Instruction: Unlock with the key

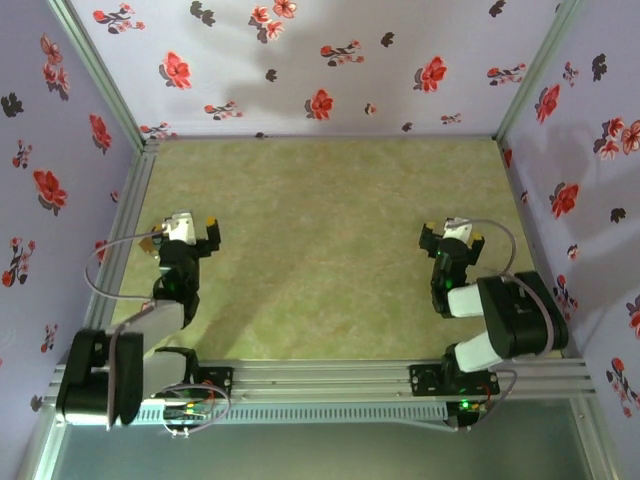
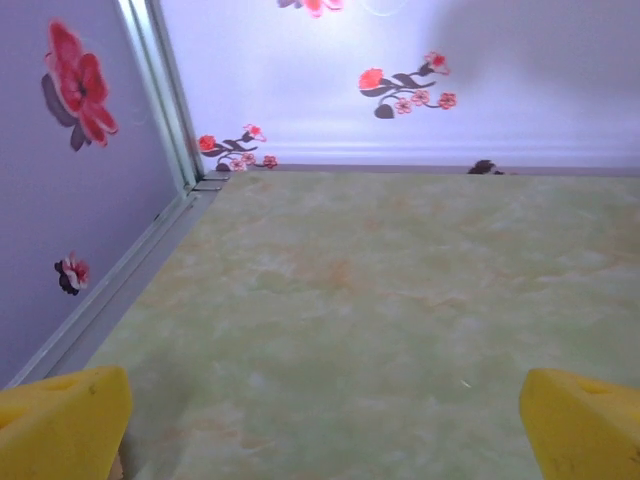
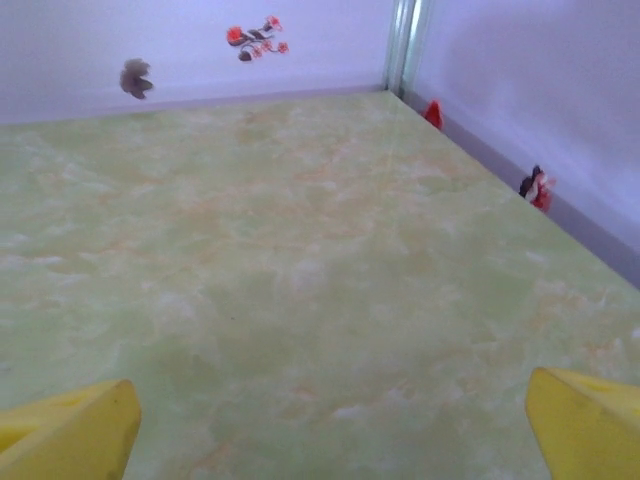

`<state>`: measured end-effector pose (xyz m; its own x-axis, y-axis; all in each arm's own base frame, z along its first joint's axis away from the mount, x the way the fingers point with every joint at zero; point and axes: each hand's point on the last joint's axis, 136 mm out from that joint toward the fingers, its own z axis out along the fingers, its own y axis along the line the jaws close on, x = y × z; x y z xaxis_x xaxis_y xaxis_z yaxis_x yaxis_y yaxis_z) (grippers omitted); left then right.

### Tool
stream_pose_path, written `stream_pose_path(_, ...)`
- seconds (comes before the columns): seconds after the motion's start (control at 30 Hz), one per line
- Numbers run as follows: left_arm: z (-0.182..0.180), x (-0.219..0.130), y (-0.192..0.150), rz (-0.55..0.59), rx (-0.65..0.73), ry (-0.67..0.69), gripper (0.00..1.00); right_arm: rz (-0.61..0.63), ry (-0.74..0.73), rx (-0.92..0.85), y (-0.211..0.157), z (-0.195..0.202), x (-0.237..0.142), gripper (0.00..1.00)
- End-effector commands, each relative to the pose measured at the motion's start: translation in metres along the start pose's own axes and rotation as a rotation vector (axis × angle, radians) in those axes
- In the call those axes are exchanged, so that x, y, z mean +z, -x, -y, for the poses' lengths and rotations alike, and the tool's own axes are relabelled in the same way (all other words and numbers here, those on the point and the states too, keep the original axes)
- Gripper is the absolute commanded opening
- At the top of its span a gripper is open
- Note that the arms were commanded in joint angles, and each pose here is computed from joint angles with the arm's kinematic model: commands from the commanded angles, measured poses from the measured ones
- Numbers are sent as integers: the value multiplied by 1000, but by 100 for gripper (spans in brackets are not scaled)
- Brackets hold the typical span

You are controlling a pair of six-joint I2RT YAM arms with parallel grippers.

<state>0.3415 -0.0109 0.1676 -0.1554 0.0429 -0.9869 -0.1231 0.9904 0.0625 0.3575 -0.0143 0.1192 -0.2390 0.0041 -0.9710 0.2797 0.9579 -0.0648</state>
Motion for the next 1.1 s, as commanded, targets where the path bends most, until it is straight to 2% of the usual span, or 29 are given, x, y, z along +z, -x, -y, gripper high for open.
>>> stream_pose_path(0.0,6,-14,4,-63,32,13,100,-48,-11,13,37,-1,-9,99)
stream_pose_path(0.07,13,-22,21,-55,-59,-19,100,-112,26,90,51,-5,-23,99)
stream_pose_path(0.13,28,-31,29,-68,-124,-100,100,-204,17,238,57,1,-43,99)
stream_pose_path(0.2,46,-39,34,-96,-202,-190,100,-322,103,362,60,-11,-70,99)
stream_pose_path(0.23,56,-42,33,-116,-238,-239,100,-370,122,381,57,-15,-82,99)
stream_pose_path(0.33,90,-51,29,-196,-308,-369,100,-509,57,377,41,-4,-114,99)
stream_pose_path(0.53,154,-72,26,-297,-244,-538,100,-650,-166,284,2,42,-133,99)
stream_pose_path(0.67,183,-80,27,-322,-200,-605,100,-758,-266,379,-24,67,-129,99)
stream_pose_path(0.83,202,-82,28,-338,-200,-637,100,-832,-456,489,-59,104,-119,98)
stream_pose_path(0.9,206,-84,30,-344,-190,-648,100,-857,-537,527,-74,121,-120,95)
stream_pose_path(1.07,211,-90,31,-349,-168,-681,100,-866,-665,644,-102,150,-127,93)
